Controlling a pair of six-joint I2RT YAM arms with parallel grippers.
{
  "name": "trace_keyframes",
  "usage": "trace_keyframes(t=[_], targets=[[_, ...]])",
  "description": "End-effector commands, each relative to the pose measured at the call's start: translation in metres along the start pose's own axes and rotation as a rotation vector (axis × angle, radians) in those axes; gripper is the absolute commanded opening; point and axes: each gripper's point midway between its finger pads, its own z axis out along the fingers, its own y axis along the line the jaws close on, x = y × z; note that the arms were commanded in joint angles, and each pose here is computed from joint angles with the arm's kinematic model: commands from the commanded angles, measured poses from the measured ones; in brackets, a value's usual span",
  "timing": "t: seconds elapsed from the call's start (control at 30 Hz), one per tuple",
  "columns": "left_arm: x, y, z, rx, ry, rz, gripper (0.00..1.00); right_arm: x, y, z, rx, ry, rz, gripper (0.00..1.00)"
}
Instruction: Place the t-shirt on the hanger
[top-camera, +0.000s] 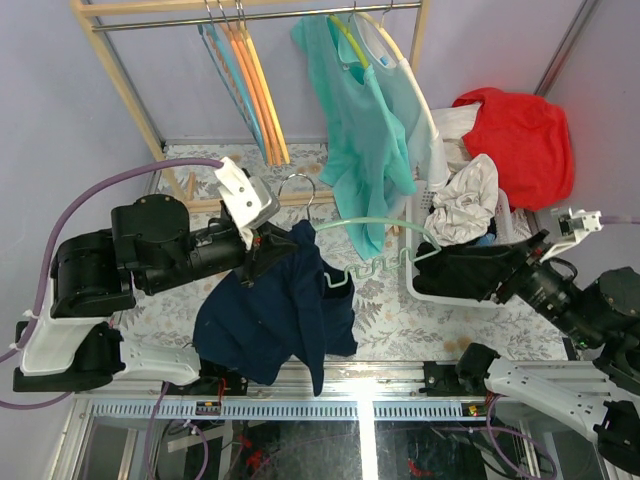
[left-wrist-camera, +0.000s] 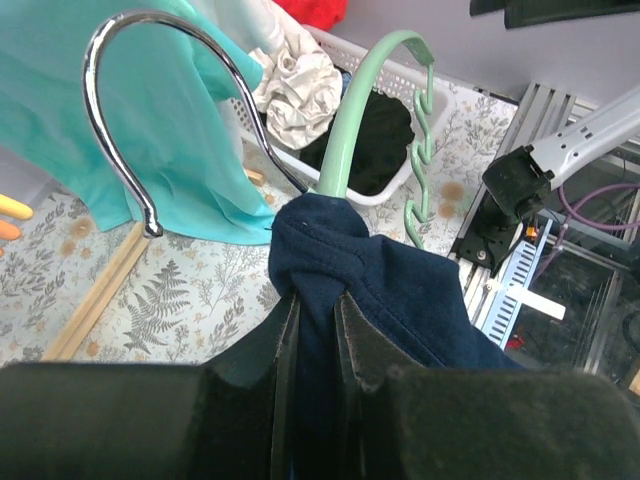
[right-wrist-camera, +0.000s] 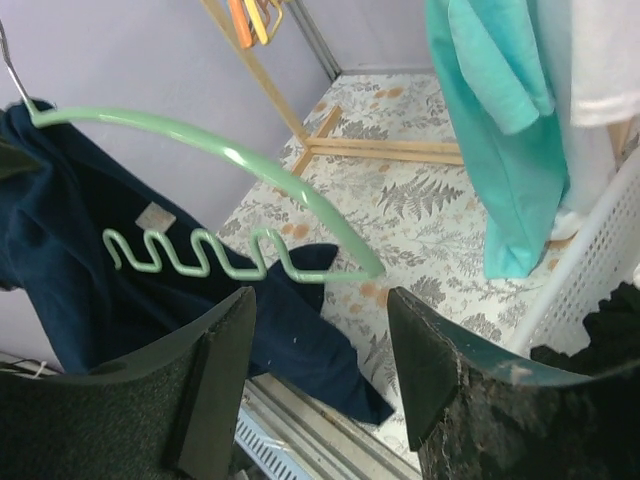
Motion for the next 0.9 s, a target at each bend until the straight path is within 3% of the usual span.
trace_keyframes(t=[0.0, 0.2, 0.4, 0.63, 0.87], targets=[[-0.055, 0.008, -0.013, -0.028, -0.213, -0.02, 0.0, 0.04, -0.012, -0.004, 0.023, 0.1, 0.067, 0.62], [-0.072, 0.006, -0.017, -0.012, -0.282, -0.002, 0.0, 0.104, 0.01, 0.031, -0.141, 0.201, 0.287, 0.62], [-0.077, 0.002, -0.022, 0.014, -0.307, 0.007, 0.0, 0.13, 0.027, 0.058, -0.307, 0.147, 0.498, 0.63], [-0.075, -0.001, -0.029, 0.038, -0.339, 0.0, 0.0, 0.126, 0.049, 0.068, -0.526, 0.062, 0.715, 0.63], [-0.066, 0.001, -0.026, 0.023, -0.326, -0.003, 0.0, 0.118, 0.064, 0.069, -0.608, 0.075, 0.762, 0.63]])
